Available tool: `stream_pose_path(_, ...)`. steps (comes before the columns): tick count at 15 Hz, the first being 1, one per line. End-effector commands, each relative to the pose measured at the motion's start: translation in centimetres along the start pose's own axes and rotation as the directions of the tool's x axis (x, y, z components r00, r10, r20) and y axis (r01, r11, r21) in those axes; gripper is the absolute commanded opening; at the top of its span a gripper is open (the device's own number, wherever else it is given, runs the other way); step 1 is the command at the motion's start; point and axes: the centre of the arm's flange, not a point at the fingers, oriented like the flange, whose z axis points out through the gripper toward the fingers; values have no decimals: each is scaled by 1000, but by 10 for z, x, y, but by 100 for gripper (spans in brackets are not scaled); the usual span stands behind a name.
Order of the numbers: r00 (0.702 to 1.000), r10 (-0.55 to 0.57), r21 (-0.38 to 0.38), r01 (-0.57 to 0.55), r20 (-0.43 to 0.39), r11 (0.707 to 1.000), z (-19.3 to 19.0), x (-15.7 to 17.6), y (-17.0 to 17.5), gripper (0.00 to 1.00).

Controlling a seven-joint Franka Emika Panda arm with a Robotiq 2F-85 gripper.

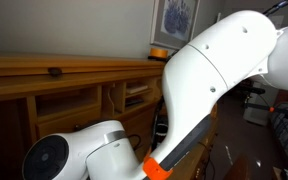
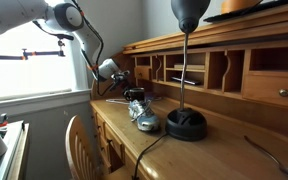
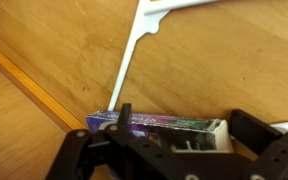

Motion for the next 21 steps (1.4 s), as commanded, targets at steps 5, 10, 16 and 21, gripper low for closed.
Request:
stream_pose_path(5,998,0,57,4,-66,998,16,13,-9,100)
stream_pose_path(10,992,-31,95,42,-119,995,18,15,-10,100)
stream_pose_path(16,989,-59,95,72,-134,993,21,18,-10,60)
stream_pose_path(21,990,-86,101,97,-108,990,19,21,-9,35)
